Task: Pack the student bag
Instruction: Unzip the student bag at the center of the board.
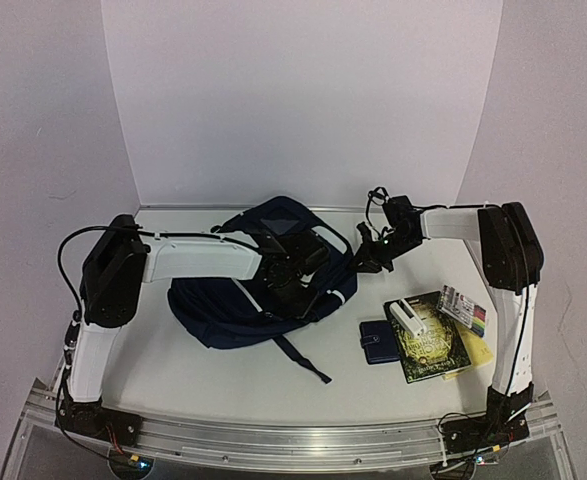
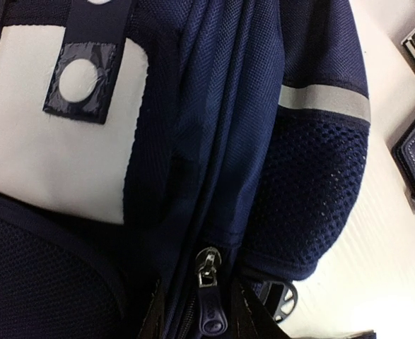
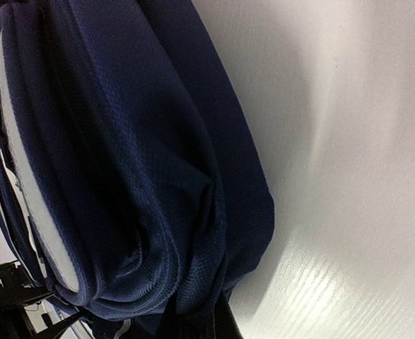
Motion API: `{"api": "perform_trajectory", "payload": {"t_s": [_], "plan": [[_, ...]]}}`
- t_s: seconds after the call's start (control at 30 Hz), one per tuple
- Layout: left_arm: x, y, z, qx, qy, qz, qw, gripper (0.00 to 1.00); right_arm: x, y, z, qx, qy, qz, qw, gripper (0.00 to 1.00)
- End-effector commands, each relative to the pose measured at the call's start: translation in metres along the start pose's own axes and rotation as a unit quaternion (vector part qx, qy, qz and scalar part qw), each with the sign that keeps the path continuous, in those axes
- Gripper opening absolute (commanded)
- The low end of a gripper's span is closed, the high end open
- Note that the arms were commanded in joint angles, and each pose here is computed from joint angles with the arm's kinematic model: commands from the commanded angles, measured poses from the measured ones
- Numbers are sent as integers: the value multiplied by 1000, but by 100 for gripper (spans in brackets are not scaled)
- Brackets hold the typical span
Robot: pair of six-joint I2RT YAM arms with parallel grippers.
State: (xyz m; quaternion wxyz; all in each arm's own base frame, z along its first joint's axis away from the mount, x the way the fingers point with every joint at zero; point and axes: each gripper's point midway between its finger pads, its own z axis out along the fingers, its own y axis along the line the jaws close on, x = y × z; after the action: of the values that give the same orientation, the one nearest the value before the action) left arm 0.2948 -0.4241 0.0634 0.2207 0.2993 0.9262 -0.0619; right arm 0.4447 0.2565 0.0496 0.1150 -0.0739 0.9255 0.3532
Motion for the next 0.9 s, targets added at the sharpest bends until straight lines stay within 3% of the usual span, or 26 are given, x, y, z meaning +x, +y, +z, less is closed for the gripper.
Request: {"api": "perform_trajectory", "payload": {"t_s": [0.0, 0.23, 0.47, 0.63, 0.87], "plan": [[-2, 20, 16, -51, 4, 10, 999, 32, -14, 13, -19, 1, -29, -14, 999, 0], [11, 32, 19, -86, 26, 18, 996, 19, -17, 12, -20, 7, -35, -17, 999, 0], [5, 22, -17, -42, 15, -1, 999, 1, -25, 7, -21, 24, -45, -23, 998, 0], [14, 16, -42, -33, 14, 8, 999, 0, -30, -1, -20, 32, -50, -18, 998, 0], [39, 17, -45, -18, 31, 8, 999, 0, -33, -4, -21, 33, -52, -17, 998, 0]]}}
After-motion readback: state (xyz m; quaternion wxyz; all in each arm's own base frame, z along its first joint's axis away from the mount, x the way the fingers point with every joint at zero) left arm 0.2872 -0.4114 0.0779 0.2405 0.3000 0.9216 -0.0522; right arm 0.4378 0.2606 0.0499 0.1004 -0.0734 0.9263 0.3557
